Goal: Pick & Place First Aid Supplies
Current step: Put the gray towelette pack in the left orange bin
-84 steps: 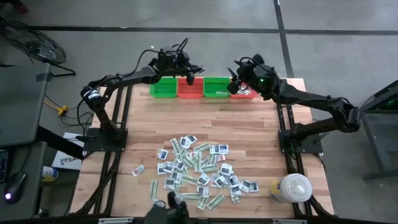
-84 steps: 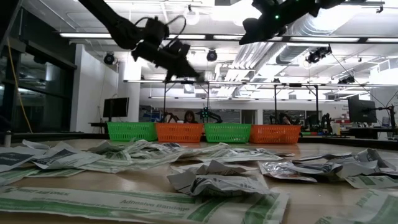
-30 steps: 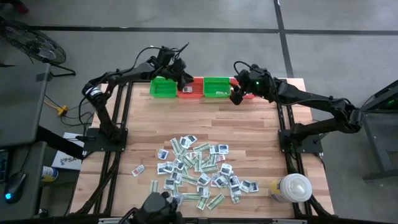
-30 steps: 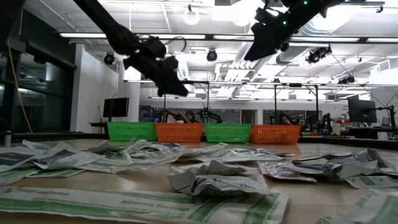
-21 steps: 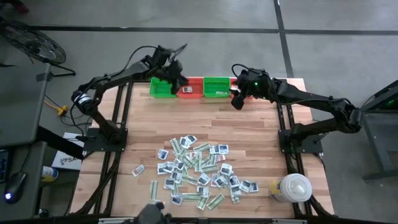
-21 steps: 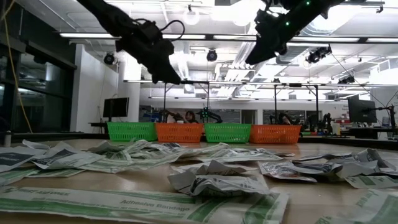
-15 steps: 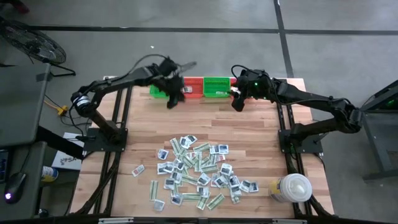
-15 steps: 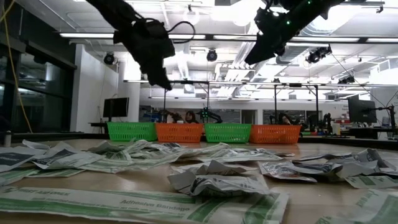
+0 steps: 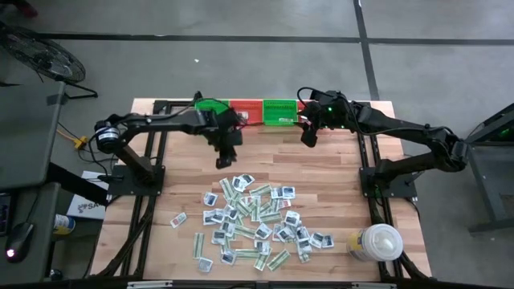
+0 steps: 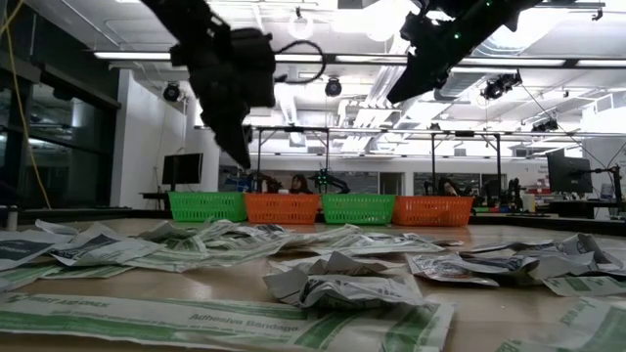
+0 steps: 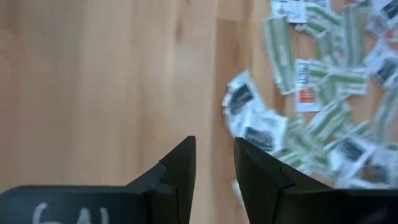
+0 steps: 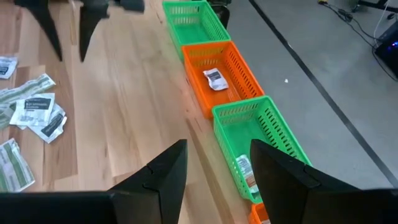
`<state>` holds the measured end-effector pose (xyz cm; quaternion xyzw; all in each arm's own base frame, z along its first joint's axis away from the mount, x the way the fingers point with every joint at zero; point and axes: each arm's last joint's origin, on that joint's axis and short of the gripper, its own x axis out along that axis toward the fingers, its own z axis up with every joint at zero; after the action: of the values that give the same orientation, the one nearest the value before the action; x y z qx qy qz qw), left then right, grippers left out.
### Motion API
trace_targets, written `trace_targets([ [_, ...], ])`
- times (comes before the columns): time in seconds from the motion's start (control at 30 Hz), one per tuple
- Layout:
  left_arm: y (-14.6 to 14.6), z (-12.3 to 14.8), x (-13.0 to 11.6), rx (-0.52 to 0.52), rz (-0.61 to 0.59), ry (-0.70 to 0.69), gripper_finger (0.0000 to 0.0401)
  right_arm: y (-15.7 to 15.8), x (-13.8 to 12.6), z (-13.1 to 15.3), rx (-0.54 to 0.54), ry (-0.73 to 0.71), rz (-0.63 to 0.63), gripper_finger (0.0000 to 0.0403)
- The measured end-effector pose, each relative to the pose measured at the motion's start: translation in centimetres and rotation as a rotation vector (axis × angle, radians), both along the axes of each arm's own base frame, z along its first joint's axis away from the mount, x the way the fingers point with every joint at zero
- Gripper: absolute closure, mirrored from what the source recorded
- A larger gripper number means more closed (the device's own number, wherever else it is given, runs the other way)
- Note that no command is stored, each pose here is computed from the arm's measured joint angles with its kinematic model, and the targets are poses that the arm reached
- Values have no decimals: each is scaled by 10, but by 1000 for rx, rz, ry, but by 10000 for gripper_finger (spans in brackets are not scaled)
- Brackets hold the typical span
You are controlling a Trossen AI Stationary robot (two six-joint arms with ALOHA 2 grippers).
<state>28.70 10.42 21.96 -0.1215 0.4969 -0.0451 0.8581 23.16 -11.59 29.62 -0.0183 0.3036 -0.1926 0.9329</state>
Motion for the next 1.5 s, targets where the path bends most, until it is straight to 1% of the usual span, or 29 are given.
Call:
trace_targets([
  [0.1, -3, -17, -5, -77, 42, 9, 293, 0, 0, 0, 0, 0, 0, 234],
  [0.2, -5, -28, -8, -126, 90, 13, 293, 0, 0, 0, 2, -1, 3, 234],
  [0.4, -11, -52, -17, -272, 148, 3, 293, 0, 0, 0, 5, -2, 9, 235],
  [0.5, -14, -63, -23, -310, 194, 25, 293, 0, 0, 0, 7, -3, 12, 235],
  [0.63, -16, -69, -25, -356, 196, -9, 293, 0, 0, 0, 7, -3, 13, 236],
  [0.83, -17, -77, -28, -361, 215, 2, 293, 0, 0, 0, 8, -3, 13, 236],
  [1.0, -16, -85, -23, -387, 195, -10, 293, 0, 0, 0, 8, -3, 13, 236],
  [1.1, -15, -93, -22, -404, 215, 18, 293, 1, 0, 0, 13, -5, 19, 236],
  [1.4, -15, -93, -19, -446, 198, -11, 293, 1, 0, 0, 20, -8, 27, 237],
  [1.5, -19, -94, -17, -440, 190, -4, 293, 1, 0, 0, 20, -8, 27, 238],
])
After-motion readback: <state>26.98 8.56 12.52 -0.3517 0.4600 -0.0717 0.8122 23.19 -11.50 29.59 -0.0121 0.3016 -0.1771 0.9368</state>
